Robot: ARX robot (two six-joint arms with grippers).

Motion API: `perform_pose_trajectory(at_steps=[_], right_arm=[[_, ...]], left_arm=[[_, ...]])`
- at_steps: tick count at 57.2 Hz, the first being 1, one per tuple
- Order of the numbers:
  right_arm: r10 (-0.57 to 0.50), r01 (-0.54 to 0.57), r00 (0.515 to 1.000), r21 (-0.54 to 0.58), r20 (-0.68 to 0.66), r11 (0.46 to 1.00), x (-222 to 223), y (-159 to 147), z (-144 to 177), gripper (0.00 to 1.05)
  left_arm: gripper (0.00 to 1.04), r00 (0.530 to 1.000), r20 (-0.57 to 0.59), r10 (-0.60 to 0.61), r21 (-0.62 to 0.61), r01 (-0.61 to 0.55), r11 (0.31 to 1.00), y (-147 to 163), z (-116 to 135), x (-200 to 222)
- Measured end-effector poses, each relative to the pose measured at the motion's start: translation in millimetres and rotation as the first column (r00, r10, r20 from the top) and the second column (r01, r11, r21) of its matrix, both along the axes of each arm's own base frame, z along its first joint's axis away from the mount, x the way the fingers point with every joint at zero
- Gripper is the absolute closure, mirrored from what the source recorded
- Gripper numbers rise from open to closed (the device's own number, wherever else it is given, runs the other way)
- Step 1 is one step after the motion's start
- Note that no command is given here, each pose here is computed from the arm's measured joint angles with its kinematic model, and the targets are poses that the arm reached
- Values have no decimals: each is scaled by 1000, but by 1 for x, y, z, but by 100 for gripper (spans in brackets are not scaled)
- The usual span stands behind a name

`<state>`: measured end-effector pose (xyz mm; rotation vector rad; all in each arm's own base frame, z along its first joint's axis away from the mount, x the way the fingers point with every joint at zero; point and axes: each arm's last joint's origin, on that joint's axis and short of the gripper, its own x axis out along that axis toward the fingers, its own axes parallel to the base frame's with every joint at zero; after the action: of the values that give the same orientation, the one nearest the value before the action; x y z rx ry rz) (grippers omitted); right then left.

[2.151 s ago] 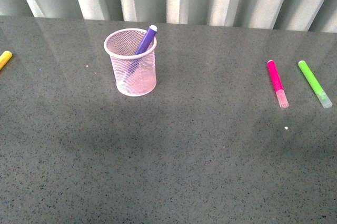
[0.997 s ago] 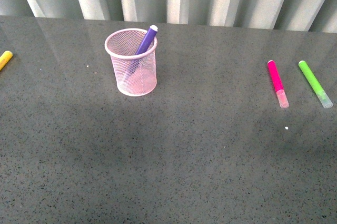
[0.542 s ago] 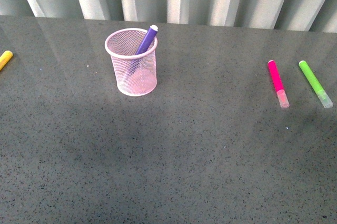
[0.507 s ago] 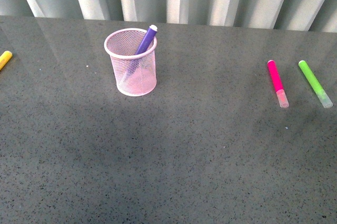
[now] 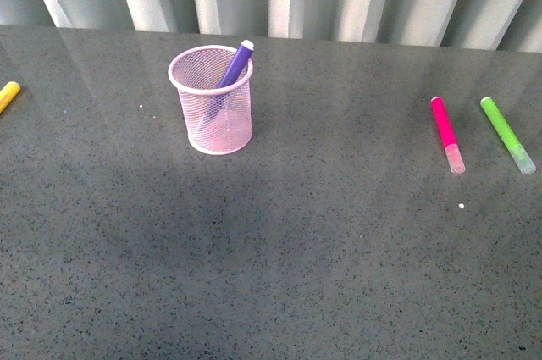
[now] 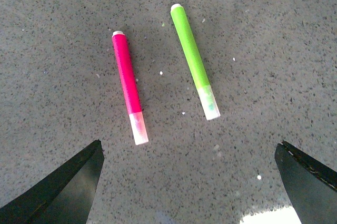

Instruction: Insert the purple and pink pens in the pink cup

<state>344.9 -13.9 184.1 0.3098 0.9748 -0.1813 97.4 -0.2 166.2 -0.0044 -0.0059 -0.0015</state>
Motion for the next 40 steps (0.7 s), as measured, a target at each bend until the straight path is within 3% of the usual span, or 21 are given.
perform_pose_trajectory(at_steps=[10,14,23,40], right_arm=[[59,-64,997,-105,-45,992,32,8,-19,7],[127,-138,989,-181,-70,974,43,10,-30,7],[212,-230,972,-213,-103,950,61,15,-40,7],[226,-242,969,-222,-95,944,95,33,-50,7]], left_arm=[[7,1000,0,0,0,0,1000,0,0,0],[7,1000,0,0,0,0,1000,0,0,0],[7,1000,0,0,0,0,1000,0,0,0],[7,1000,0,0,0,0,1000,0,0,0]])
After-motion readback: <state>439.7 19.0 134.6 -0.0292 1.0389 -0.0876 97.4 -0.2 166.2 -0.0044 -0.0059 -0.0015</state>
